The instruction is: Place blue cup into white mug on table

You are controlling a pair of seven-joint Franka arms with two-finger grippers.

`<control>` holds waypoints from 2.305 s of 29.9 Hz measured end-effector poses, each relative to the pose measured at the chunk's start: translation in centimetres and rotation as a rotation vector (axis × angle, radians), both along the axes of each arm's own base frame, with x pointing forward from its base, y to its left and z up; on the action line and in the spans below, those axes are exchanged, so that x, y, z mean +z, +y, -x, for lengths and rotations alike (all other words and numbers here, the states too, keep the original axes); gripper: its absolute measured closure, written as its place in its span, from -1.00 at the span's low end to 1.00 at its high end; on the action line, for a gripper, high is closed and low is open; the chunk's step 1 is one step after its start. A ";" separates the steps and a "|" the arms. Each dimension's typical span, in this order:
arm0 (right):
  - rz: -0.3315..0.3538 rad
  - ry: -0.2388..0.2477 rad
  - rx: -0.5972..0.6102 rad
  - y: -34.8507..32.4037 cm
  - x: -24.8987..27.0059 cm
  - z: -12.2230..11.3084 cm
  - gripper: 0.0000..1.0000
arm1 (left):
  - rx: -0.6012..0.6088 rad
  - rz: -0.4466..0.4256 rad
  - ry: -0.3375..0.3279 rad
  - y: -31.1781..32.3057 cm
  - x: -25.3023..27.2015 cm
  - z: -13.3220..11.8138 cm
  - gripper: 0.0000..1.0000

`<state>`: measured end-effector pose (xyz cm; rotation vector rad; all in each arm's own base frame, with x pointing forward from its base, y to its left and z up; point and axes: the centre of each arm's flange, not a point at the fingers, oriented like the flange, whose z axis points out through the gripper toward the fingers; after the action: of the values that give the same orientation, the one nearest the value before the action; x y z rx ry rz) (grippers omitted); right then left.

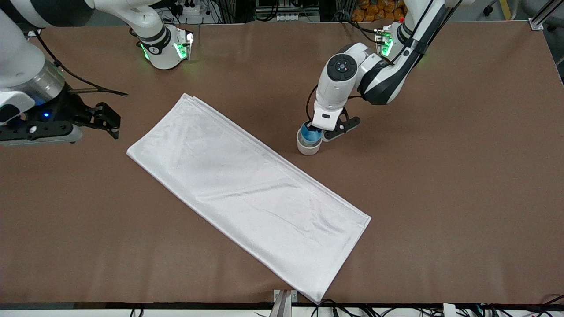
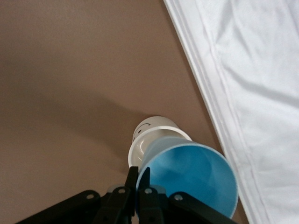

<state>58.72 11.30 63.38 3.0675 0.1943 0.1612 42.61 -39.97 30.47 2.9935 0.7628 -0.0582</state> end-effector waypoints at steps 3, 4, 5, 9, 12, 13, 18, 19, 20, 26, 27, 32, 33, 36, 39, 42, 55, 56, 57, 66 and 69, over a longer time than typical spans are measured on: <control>-0.023 -0.004 -0.014 -1.5 -0.3 -0.3 -1.00 | -0.004 -0.003 0.000 -0.1 -0.2 -0.1 0.92; -0.027 -0.005 -0.018 -2.1 -0.4 -0.3 -1.00 | -0.004 -0.003 0.000 -0.1 -0.3 -0.2 0.92; -0.029 -0.006 -0.020 -2.4 -0.5 -0.4 -1.00 | -0.005 -0.003 0.000 -0.1 -0.4 -0.3 0.90; -0.035 -0.008 -0.028 -3.1 -0.9 -0.3 -1.00 | -0.013 -0.008 0.003 -0.2 -1.0 -0.5 0.82; -0.037 -0.016 -0.027 -3.1 -1.2 -0.1 -1.00 | -0.011 -0.007 0.003 -0.3 -1.2 -0.9 0.47; -0.037 -0.019 -0.026 -3.1 -1.3 0.0 -1.00 | -0.009 -0.006 0.002 -0.2 -1.2 -1.1 0.38; -0.038 -0.015 -0.026 -3.2 -1.5 0.6 -1.00 | 0.000 0.005 -0.015 -0.2 -0.2 -2.0 -0.02; -0.038 -0.013 -0.026 -3.2 -1.5 0.7 -1.00 | 0.002 0.005 -0.019 -0.2 0.2 -2.2 -0.11; -0.040 -0.011 -0.026 -3.2 -1.6 0.8 -1.00 | 0.001 0.004 -0.023 -0.1 0.6 -2.5 -0.29; -0.069 -0.003 -0.030 -3.1 -1.6 1.1 -1.00 | -0.067 -0.033 -0.027 2.1 4.3 -5.6 -0.78; -0.071 -0.002 -0.031 -3.1 -1.6 1.1 -1.00 | -0.089 -0.039 -0.028 3.0 5.1 -6.4 -0.87; -0.074 0.012 -0.036 -3.3 -1.8 1.2 -1.00 | -0.266 -0.061 -0.044 9.6 8.3 -10.9 -1.00; -0.073 0.018 -0.037 -3.4 -1.8 1.3 -1.00 | -0.303 -0.065 -0.047 11.5 8.9 -11.9 -1.00; -0.072 0.027 -0.039 -3.5 -1.9 1.4 -1.00 | -0.401 -0.078 -0.048 17.1 10.1 -14.1 -1.00; -0.071 0.034 -0.040 -3.5 -1.9 1.5 -1.00 | -0.473 -0.089 -0.045 21.8 11.1 -15.4 -1.00; -0.071 0.039 -0.041 -3.5 -1.9 1.6 -1.00 | -0.511 -0.099 -0.041 25.7 12.0 -16.1 -1.00; -0.071 0.044 -0.048 -4.0 -1.4 2.0 -1.00 | -0.450 -0.124 0.011 31.8 15.5 -15.0 -1.00; -0.071 0.043 -0.049 -4.0 -1.3 2.1 -1.00 | -0.435 -0.119 0.007 32.1 15.7 -14.9 -1.00; -0.071 0.043 -0.050 -4.1 -1.3 2.1 -1.00 | -0.420 -0.114 0.002 32.6 16.1 -14.9 -1.00; -0.072 0.039 -0.076 -5.6 -1.0 2.0 -1.00 | -0.368 -0.107 -0.021 34.7 17.5 -15.0 -1.00; -0.072 0.039 -0.079 -5.8 -1.0 2.0 -1.00 | -0.368 -0.109 -0.018 34.7 17.7 -14.9 -1.00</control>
<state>56.70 5.47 62.34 3.1457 0.0700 0.1074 57.50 -5.28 48.14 3.1909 0.2107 -0.0045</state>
